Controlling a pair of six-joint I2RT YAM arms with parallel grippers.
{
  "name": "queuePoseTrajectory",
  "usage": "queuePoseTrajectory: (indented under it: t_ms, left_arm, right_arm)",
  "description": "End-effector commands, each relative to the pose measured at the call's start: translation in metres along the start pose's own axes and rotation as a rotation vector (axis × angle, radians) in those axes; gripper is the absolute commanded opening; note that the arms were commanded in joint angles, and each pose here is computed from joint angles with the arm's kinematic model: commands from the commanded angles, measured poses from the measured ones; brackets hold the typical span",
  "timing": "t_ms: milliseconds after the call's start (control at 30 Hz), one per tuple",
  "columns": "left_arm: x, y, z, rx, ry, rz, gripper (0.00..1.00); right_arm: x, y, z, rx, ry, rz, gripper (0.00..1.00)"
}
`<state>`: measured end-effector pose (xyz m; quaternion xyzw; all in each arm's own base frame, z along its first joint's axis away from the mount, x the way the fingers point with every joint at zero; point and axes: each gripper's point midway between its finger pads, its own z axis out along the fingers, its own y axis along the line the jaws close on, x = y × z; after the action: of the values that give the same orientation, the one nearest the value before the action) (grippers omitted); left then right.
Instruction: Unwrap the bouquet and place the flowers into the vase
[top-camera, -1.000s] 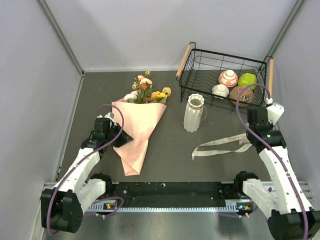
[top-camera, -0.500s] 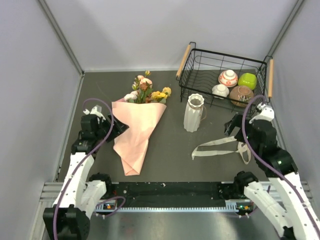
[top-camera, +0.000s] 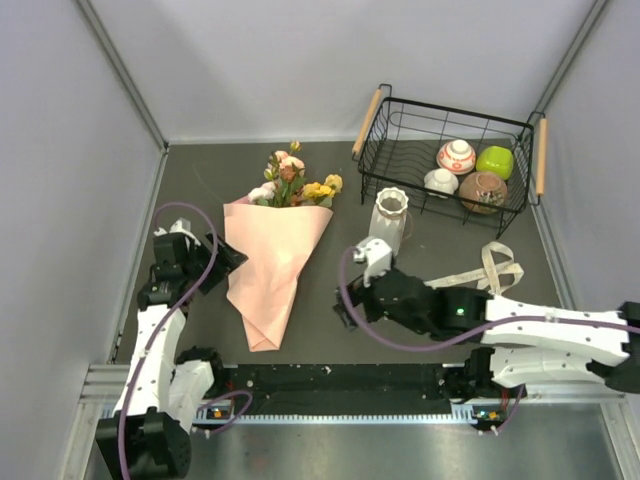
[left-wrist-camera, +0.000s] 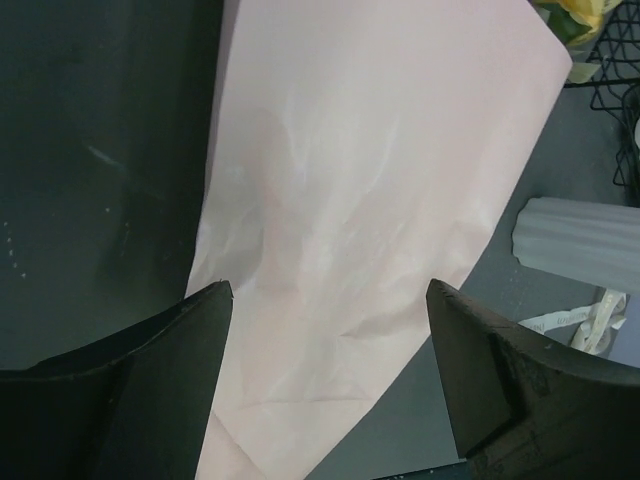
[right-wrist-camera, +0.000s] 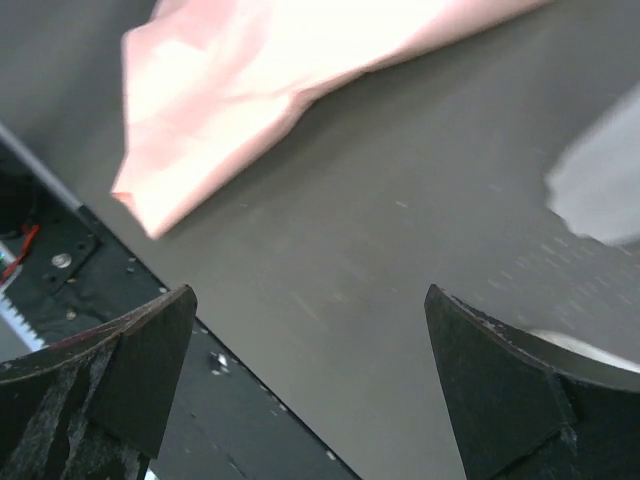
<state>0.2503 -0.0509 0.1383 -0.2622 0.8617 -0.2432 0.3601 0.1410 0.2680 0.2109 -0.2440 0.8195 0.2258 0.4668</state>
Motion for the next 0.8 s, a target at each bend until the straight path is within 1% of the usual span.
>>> queuePoseTrajectory:
  t_ms: [0,67,100,133,167,200,267,300,333,400,467,500,567,600,700,767]
  left_arm:
    - [-0.009,0.015,-0.002,-0.078,-0.02,-0.023,0.85]
    - [-0.005,0.017,0.0,-0.07,0.014,-0.039,0.85]
    - [-0.004,0.018,0.001,-0.071,0.021,-0.042,0.85]
    - [-0.004,0.02,0.001,-0.074,0.023,-0.05,0.85]
    - [0.0,0.023,0.003,-0.081,0.04,-0.054,0.86]
    - [0.0,0.024,0.003,-0.084,0.042,-0.059,0.86]
    - [0.003,0.025,0.007,-0.076,0.056,-0.077,0.86]
    - [0.005,0.025,0.009,-0.069,0.063,-0.088,0.86]
    - [0.006,0.026,0.012,-0.068,0.072,-0.099,0.86]
    - [0.012,0.029,0.018,-0.08,0.114,-0.121,0.84]
    - [0.016,0.033,0.022,-0.094,0.15,-0.133,0.81]
    - [0.015,0.033,0.025,-0.088,0.147,-0.133,0.79]
    - [0.019,0.036,0.03,-0.091,0.163,-0.141,0.75]
    - [0.019,0.037,0.032,-0.091,0.163,-0.143,0.74]
    - [0.017,0.04,0.037,-0.1,0.154,-0.133,0.73]
    - [0.011,0.042,0.041,-0.102,0.141,-0.116,0.7]
  right_arm:
    - [-0.018,0.093,0.038,-0.341,-0.027,-0.059,0.99]
    - [-0.017,0.103,0.058,-0.357,0.03,-0.077,0.99]
    - [-0.008,0.113,0.077,-0.377,0.091,-0.073,0.99]
    - [-0.006,0.118,0.086,-0.401,0.117,-0.054,0.98]
    - [-0.001,0.121,0.095,-0.457,0.176,0.007,0.98]
    - [0.004,0.127,0.111,-0.479,0.205,0.038,0.94]
    - [0.009,0.128,0.125,-0.516,0.247,0.112,0.91]
    - [0.01,0.128,0.131,-0.521,0.252,0.128,0.87]
    - [0.019,0.127,0.144,-0.509,0.277,0.144,0.85]
    - [0.021,0.123,0.156,-0.503,0.302,0.198,0.8]
    - [0.03,0.12,0.168,-0.512,0.328,0.267,0.77]
    - [0.029,0.112,0.175,-0.502,0.323,0.3,0.75]
    - [0.035,0.109,0.187,-0.524,0.337,0.361,0.72]
    - [0.034,0.103,0.193,-0.521,0.335,0.376,0.67]
    - [0.041,0.099,0.21,-0.513,0.349,0.356,0.58]
    - [0.041,0.097,0.221,-0.494,0.343,0.331,0.57]
